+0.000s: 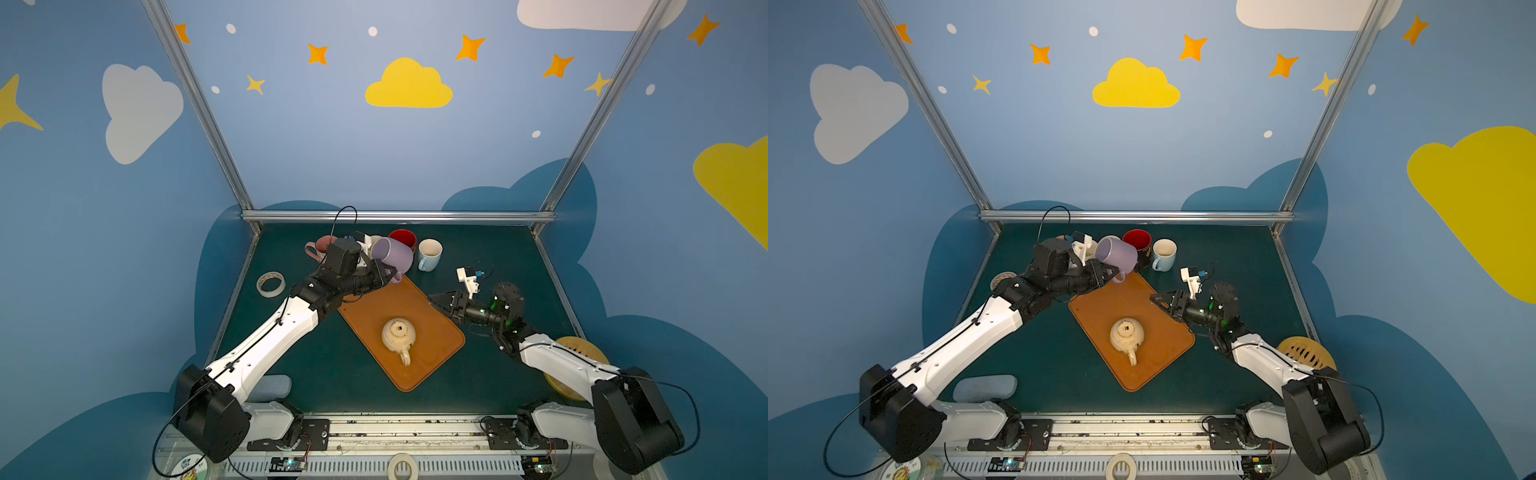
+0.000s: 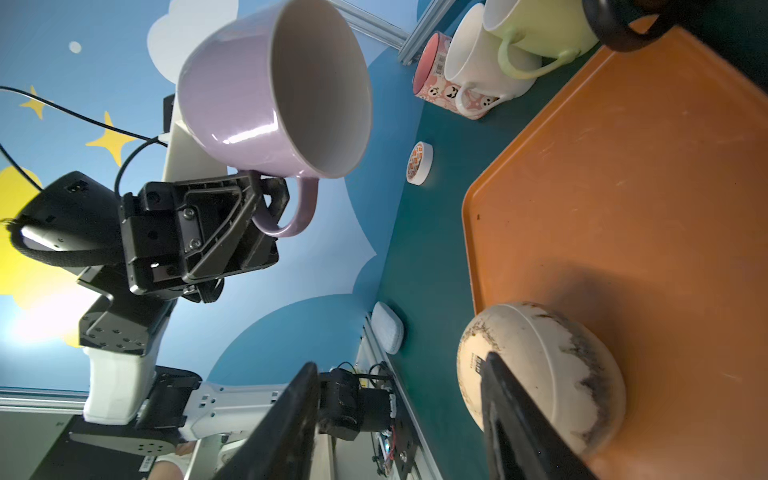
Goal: Turn the mug right side up
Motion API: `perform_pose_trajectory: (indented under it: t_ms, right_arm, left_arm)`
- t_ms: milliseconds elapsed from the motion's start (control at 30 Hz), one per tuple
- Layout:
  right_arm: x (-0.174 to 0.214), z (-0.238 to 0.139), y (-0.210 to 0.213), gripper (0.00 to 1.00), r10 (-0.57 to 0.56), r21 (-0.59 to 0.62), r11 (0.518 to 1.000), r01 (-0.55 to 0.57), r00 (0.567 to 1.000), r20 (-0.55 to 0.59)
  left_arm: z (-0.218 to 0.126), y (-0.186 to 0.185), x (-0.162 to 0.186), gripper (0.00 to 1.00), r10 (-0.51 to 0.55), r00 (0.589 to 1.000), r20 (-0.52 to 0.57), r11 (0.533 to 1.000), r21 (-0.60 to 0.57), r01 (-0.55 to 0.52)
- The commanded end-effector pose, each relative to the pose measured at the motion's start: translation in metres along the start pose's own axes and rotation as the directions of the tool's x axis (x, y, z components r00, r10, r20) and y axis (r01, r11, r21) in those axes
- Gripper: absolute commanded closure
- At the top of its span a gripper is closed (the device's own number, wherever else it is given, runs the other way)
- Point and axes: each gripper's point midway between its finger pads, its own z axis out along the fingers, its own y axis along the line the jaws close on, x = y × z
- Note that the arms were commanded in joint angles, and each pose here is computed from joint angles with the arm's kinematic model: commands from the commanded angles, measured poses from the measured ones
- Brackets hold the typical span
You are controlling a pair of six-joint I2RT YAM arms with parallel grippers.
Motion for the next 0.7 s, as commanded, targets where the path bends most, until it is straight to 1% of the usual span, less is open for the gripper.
perform_pose_trajectory:
  t_ms: [0, 67, 233, 467, 667]
  right_arm:
    - [-0.018, 0.002, 0.039, 0.42, -0.038, -0.141, 0.989, 0.047, 0.997, 0.067]
    - [-0.025, 0.003, 0.048, 0.42, -0.039, -0.172, 0.984, 0.054, 0.995, 0.088]
    - [-0.043, 0.011, 0.058, 0.41, -0.035, -0.188, 0.981, 0.056, 0.993, 0.110]
    - [-0.073, 0.026, 0.071, 0.41, -0.012, -0.230, 0.972, 0.044, 0.990, 0.141]
    - [-0.094, 0.038, 0.072, 0.41, 0.033, -0.266, 0.964, 0.011, 0.987, 0.159]
  left_arm:
    - [-0.007, -0.054, -0.032, 0.96, 0.011, 0.995, 0.102, 0.976, 0.215, -0.033]
    - [-0.004, -0.060, -0.035, 0.96, -0.005, 0.994, 0.105, 0.968, 0.251, -0.022]
    - [-0.001, -0.076, -0.042, 0.96, -0.026, 0.993, 0.114, 0.946, 0.325, -0.013]
    - [0.001, -0.093, -0.053, 0.96, -0.028, 0.993, 0.117, 0.925, 0.380, -0.018]
    - [0.007, -0.096, -0.057, 0.96, -0.034, 0.992, 0.121, 0.915, 0.403, -0.017]
